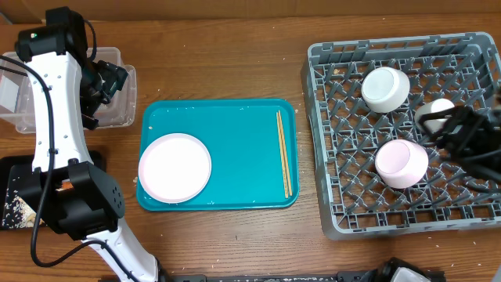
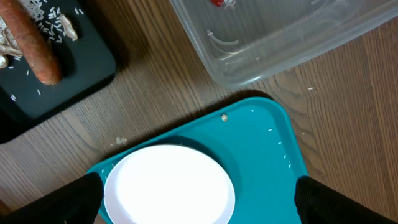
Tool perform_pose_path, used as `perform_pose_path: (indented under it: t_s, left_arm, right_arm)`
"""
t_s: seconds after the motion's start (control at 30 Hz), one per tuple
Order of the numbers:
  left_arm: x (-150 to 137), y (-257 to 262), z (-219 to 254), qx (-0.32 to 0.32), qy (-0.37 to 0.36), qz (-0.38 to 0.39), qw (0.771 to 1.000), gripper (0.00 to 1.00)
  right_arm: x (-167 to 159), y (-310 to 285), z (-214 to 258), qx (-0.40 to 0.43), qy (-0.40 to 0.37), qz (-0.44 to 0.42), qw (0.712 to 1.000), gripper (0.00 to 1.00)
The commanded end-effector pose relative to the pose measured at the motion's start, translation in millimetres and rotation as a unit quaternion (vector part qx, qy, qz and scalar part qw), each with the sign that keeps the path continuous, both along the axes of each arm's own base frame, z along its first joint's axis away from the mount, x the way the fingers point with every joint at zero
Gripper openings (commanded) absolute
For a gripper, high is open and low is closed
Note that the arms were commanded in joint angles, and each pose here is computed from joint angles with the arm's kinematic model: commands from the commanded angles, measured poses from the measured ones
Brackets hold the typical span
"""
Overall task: Sort waste into correct bins and load items into the dishwasher
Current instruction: 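Reach the right gripper to the wooden chopsticks on the tray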
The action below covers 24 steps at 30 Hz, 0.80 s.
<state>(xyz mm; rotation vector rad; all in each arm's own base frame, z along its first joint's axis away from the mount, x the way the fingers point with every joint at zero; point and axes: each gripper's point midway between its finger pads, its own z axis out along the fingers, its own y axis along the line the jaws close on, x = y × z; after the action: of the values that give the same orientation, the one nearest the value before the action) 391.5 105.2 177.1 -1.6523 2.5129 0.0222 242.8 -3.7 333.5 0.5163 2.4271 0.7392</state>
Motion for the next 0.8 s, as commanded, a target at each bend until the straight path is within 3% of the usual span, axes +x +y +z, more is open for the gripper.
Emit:
perform_pose_path:
  t_s: [0.0, 0.13, 0.23, 0.57, 0.77]
  left_arm:
    - [-3, -2, 10, 0.002, -0.012, 0.009, 1.000, 1.00]
    - [-3, -2, 10, 0.002, -0.012, 0.009, 1.000, 1.00]
    - [-3, -2, 10, 0.001, -0.012, 0.009, 1.000, 1.00]
    - [-3, -2, 10, 0.001, -0.012, 0.009, 1.000, 1.00]
    - [-3, -2, 10, 0.002, -0.012, 0.009, 1.000, 1.00]
  right_arm:
    - [-3, 32, 5, -0.031, -0.014, 0.069, 0.997, 0.91]
    - [7, 34, -16, -0.098, 0.043, 0.012, 0.994, 1.00]
    - [13, 49, -30, -0.140, 0.069, -0.005, 0.988, 1.00]
    - [70, 179, -76, -0.198, 0.035, 0.147, 0.968, 1.00]
    - [104, 234, -118, -0.159, 0.044, 0.191, 0.968, 1.00]
